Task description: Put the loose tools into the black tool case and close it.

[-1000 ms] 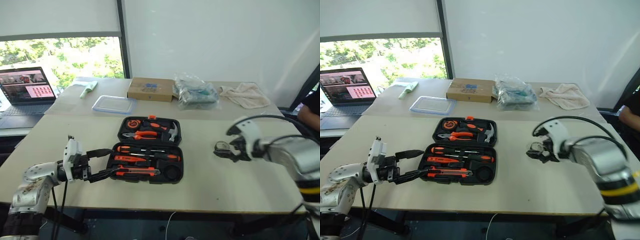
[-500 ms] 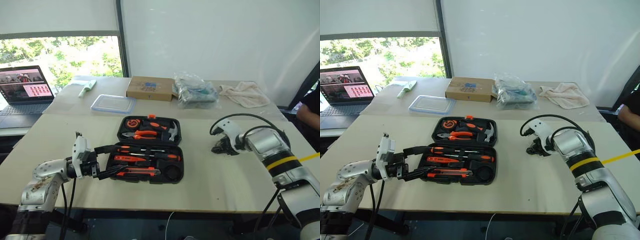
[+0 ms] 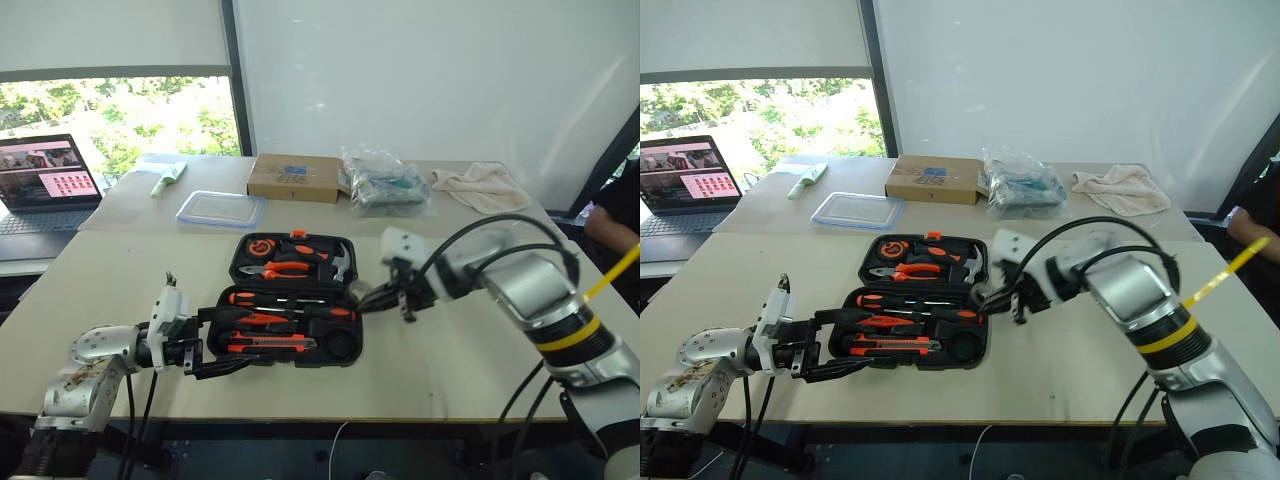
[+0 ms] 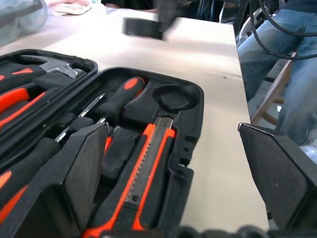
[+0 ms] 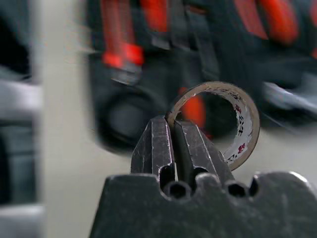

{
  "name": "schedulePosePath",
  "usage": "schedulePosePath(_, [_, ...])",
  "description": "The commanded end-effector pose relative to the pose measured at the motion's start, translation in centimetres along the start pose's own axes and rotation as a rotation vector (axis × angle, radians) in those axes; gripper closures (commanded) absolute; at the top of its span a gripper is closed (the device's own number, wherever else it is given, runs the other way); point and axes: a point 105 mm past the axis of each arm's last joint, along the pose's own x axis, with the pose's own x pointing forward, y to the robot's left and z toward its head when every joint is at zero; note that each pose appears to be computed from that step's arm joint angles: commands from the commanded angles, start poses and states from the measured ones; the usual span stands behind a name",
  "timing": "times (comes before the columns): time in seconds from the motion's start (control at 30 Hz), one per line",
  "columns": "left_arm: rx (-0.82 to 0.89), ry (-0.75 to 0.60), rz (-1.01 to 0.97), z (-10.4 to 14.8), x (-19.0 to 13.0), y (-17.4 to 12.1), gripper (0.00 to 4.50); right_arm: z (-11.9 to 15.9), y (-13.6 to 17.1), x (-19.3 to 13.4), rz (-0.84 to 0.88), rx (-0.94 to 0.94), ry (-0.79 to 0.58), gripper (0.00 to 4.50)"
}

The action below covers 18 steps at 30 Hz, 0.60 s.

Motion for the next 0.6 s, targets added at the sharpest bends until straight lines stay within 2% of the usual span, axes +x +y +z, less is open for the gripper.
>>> schedulePosePath(0.03, [0.019,0.014,0.006,-0.1,-0.5,-0.3,0.00,0.3,1.2,1.7,0.029,0.010,0.023,4.45])
schedulePosePath(0.13, [0.007,0.028,0.006,-0.5,-0.6,-0.6,0.00,-1.1,1.1,3.1,0.015,-0.007,0.094,4.45])
schedulePosePath(0.27, [0.007,0.032,0.011,-0.4,-0.6,-0.7,0.00,-1.7,1.4,4.4,0.036,0.014,0.112,4.45])
schedulePosePath(0.47, [0.012,0.053,0.026,0.1,-1.1,-1.0,0.00,-3.8,0.7,4.6,0.025,-0.026,0.234,4.45])
schedulePosePath(0.53, [0.017,0.061,0.046,0.4,-1.2,-0.7,0.00,-3.5,0.7,4.3,0.034,-0.040,0.227,3.71])
schedulePosePath(0.6, [0.018,0.057,0.085,0.9,-1.3,-0.2,0.00,-1.9,0.5,3.7,0.021,-0.036,0.140,3.15])
